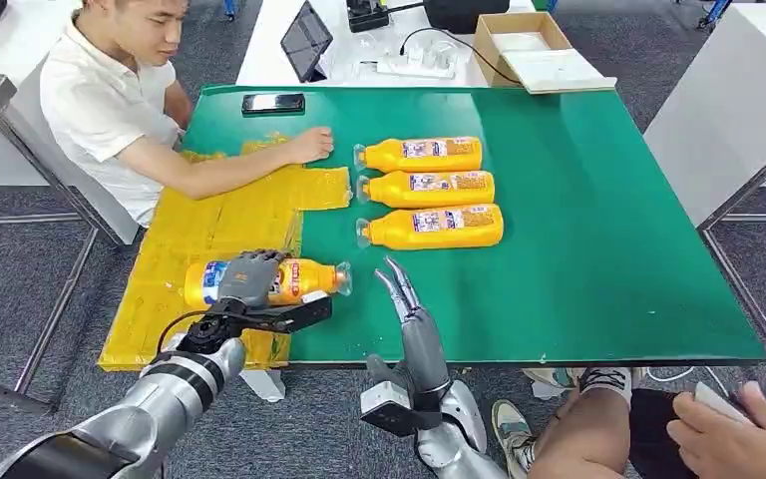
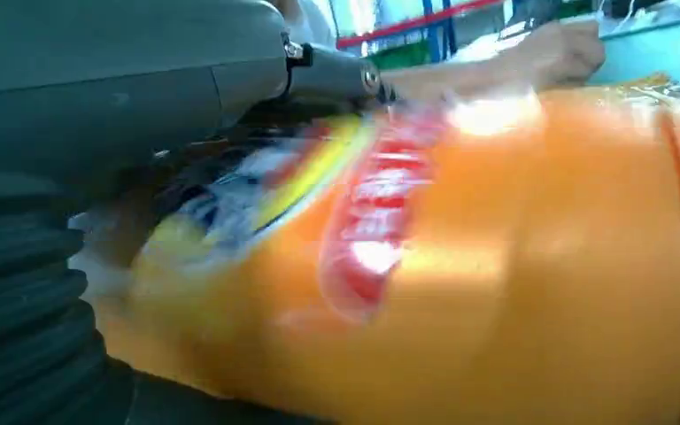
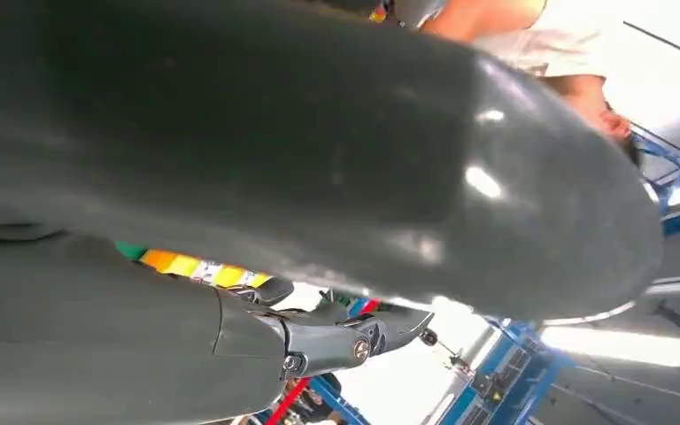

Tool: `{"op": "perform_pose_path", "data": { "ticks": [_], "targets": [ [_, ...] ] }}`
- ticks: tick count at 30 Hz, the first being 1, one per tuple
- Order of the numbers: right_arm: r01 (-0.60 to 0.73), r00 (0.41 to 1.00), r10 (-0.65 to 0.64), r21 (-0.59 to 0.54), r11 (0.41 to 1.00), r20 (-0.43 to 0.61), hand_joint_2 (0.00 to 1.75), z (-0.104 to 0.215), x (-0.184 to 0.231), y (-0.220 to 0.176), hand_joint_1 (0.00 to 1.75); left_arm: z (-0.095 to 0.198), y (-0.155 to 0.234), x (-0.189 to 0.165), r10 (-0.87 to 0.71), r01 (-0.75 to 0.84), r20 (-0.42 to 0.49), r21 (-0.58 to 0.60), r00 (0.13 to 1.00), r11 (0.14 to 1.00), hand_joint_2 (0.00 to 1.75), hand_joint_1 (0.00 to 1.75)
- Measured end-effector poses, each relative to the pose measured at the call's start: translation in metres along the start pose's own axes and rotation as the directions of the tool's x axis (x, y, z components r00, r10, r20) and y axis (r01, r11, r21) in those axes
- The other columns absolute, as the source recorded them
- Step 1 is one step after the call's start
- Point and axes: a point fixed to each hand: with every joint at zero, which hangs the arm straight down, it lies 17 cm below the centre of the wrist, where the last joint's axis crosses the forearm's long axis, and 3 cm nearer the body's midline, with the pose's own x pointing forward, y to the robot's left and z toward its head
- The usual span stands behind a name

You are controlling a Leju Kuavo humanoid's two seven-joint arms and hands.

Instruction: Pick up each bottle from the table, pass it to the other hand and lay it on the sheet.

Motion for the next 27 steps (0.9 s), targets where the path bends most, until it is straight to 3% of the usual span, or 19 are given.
{"op": "perform_pose_path", "data": {
  "ticks": [1,5,9,15,16,21,27],
  "targets": [
    [-0.001,1.000,0.001,-0.001,1.000,-0.003,0.00,0.000,-0.001,0.000,0.00,0.000,-0.002,0.002,0.016,-0.015,0.009,-0.011,1.000,1.000,0.00,0.00],
    [0.008,1.000,-0.009,-0.014,1.000,-0.017,0.00,0.001,-0.005,-0.003,0.00,0.002,-0.009,0.018,0.179,-0.172,0.097,-0.077,0.979,0.982,0.00,0.00],
    [0.024,0.999,-0.026,-0.038,0.999,-0.033,0.00,0.001,-0.009,-0.009,0.00,0.011,-0.013,0.048,0.408,-0.371,0.210,-0.197,0.888,0.908,0.00,0.00],
    [0.034,0.998,-0.036,-0.061,0.998,-0.044,0.00,0.002,-0.011,-0.013,0.00,0.022,-0.005,0.073,0.597,-0.539,0.279,-0.260,0.752,0.801,0.00,0.00],
    [0.034,0.998,-0.036,-0.061,0.998,-0.043,0.00,0.003,-0.011,-0.012,0.00,0.025,-0.004,0.075,0.626,-0.569,0.286,-0.262,0.725,0.779,1.75,0.00],
    [0.022,0.999,-0.024,-0.055,0.998,-0.038,0.00,0.005,-0.011,-0.010,0.00,0.030,0.020,0.070,0.729,-0.731,0.312,-0.136,0.609,0.669,1.75,0.00],
    [0.001,1.000,-0.003,-0.056,0.998,-0.028,0.00,0.013,-0.006,-0.008,0.00,0.040,0.055,0.055,0.893,-0.937,0.305,-0.007,0.331,0.350,1.75,0.00]
  ]
}}
